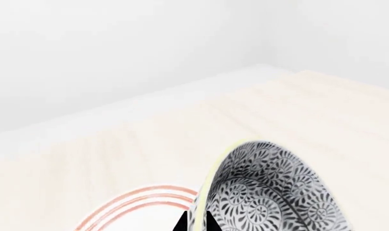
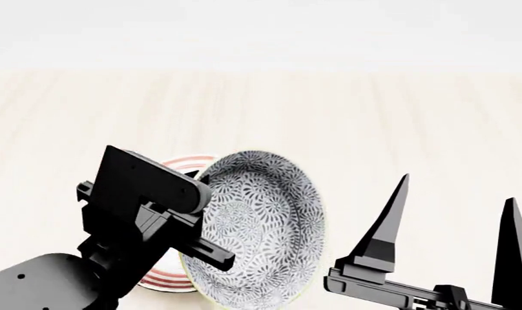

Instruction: Put the bowl on the plate.

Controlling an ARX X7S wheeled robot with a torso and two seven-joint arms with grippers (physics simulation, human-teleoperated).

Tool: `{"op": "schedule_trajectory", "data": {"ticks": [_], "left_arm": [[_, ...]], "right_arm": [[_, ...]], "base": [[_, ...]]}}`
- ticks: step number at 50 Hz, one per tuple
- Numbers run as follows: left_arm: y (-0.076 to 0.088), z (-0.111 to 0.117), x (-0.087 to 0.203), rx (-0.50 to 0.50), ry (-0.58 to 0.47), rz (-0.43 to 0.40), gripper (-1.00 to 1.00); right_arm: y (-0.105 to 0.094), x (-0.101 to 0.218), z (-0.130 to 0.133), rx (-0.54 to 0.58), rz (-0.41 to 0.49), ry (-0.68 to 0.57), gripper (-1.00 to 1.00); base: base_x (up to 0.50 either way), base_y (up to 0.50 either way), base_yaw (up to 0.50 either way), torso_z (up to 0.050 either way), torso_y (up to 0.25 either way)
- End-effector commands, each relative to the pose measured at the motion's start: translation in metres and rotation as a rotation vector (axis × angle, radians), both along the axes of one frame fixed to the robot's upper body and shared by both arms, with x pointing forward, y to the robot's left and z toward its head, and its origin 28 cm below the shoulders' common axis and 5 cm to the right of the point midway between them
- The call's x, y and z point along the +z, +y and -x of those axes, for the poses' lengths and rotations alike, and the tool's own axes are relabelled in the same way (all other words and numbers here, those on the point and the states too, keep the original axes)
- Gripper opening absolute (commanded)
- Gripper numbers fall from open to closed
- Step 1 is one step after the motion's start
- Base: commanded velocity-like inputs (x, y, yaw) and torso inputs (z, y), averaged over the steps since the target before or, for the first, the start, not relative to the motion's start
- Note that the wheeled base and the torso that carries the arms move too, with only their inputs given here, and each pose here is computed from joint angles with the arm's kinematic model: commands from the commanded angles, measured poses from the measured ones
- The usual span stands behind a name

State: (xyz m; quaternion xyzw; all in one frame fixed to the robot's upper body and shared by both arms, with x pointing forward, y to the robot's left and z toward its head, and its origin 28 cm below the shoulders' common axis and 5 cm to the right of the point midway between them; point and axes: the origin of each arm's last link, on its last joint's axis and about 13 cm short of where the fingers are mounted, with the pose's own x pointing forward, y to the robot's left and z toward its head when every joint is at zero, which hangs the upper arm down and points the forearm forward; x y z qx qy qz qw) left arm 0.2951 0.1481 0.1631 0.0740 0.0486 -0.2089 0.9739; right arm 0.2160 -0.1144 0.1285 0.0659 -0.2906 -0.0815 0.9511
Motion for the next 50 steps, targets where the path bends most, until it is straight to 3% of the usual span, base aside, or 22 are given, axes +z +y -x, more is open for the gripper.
{"op": "schedule_trajectory", "data": {"ticks": [1,10,19,26,34,50], "left_arm": [[0.011,-0.028,0.032,0.077,-0.150,0.043,-1.00],[0.017,-0.054,0.035,0.159,-0.151,0.056,-1.00],[0.017,-0.077,0.029,0.246,0.004,0.117,-1.00],[0.011,-0.097,0.026,0.283,0.067,0.067,-1.00],[0.004,-0.102,0.028,0.298,0.088,0.077,-1.00],[-0.003,-0.109,0.011,0.298,0.235,0.154,-1.00]], "right_arm": [[-0.001,0.000,0.001,-0.005,0.010,-0.006,1.00],[0.000,-0.001,0.001,0.000,0.009,-0.002,1.00],[0.000,-0.001,0.001,0.002,0.007,0.000,1.00],[-0.001,-0.002,0.001,0.002,0.006,0.002,1.00],[0.000,-0.003,0.001,0.007,0.005,0.004,1.00],[0.000,-0.005,0.001,0.008,0.007,0.009,1.00]], "base": [[0.00,0.00,0.00,0.000,0.000],[0.00,0.00,0.00,0.000,0.002],[0.00,0.00,0.00,0.000,0.000],[0.00,0.00,0.00,0.000,0.000],[0.00,0.00,0.00,0.000,0.000],[0.00,0.00,0.00,0.000,0.001]]}}
